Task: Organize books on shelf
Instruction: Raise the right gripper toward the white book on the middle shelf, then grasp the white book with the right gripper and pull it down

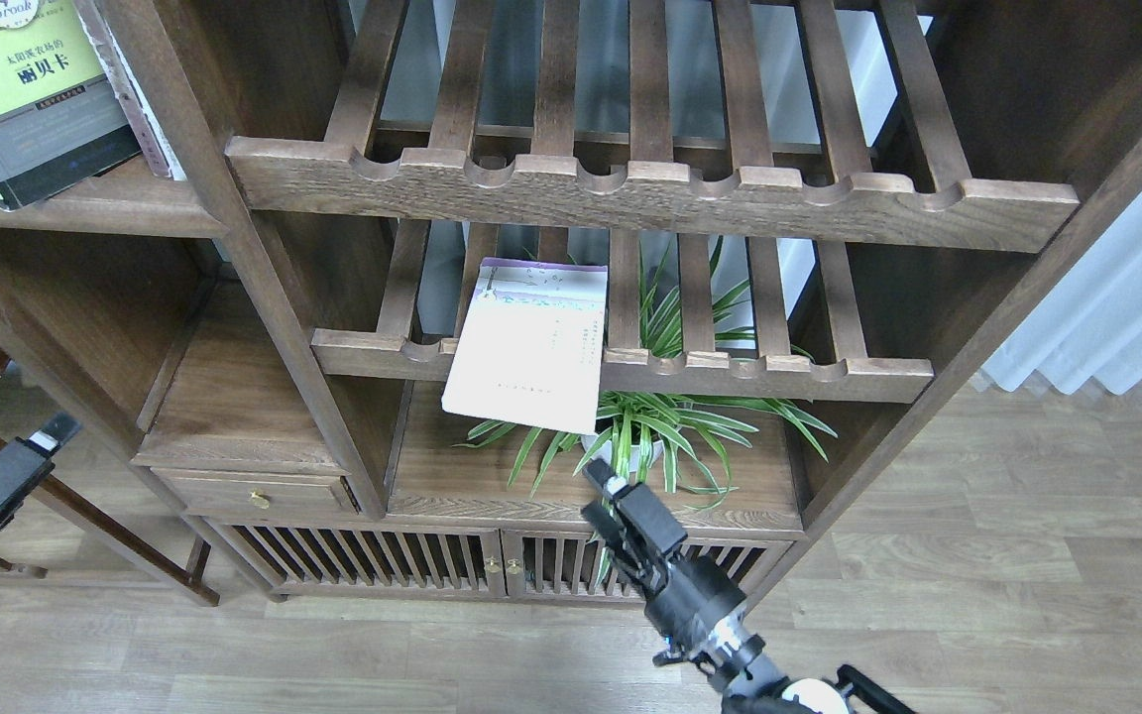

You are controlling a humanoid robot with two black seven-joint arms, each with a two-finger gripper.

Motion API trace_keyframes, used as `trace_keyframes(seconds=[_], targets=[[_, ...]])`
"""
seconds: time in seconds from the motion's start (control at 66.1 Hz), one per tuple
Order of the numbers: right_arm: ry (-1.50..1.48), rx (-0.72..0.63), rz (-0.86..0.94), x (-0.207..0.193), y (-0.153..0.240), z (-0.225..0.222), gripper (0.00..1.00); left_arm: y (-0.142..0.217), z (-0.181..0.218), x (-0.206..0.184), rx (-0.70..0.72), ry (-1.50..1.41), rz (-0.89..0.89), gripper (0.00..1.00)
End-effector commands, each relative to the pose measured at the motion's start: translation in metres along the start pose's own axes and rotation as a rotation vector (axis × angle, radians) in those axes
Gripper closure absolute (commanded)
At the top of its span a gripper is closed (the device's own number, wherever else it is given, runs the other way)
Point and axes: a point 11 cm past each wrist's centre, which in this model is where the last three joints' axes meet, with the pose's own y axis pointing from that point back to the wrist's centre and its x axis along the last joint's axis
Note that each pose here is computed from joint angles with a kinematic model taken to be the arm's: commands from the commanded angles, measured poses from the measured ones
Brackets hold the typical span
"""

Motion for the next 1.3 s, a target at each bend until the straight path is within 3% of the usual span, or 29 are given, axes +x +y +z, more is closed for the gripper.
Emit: trace_keyframes(seconds=[0.0,0.726,0.983,0.998,1.029,1.165,1.286], targets=[[0.042,-0.020,-0.012,-0.004,-0.005,-0.002,0.01,0.000,0.001,0.000,-0.003,0.001,-0.001,0.00],[0.152,-0.019,0.033,-0.002,-0.041,-0.040,0.02,0.001,0.014,0.003,-0.043,0.000,0.009,0.00],[0.153,-0.013,0.033,-0.003,-0.041,-0.041,0.24,-0.002,0.018,0.000,-0.049,-0.005,0.000,0.00],[0.153,-0.015,0.034,-0.002,-0.041,-0.041,0.32,-0.002,0.019,0.000,-0.049,-0.005,-0.001,0.00],[0.152,-0.014,0.034,-0.002,-0.041,-0.041,0.35,-0.003,0.019,0.000,-0.050,-0.006,-0.002,0.00],[0.151,-0.013,0.037,-0.002,-0.041,-0.042,0.40,-0.003,0.021,-0.001,-0.052,-0.008,-0.005,0.00],[0.150,-0.010,0.037,-0.002,-0.041,-0.042,0.53,-0.003,0.020,-0.001,-0.051,-0.008,-0.005,0.00]])
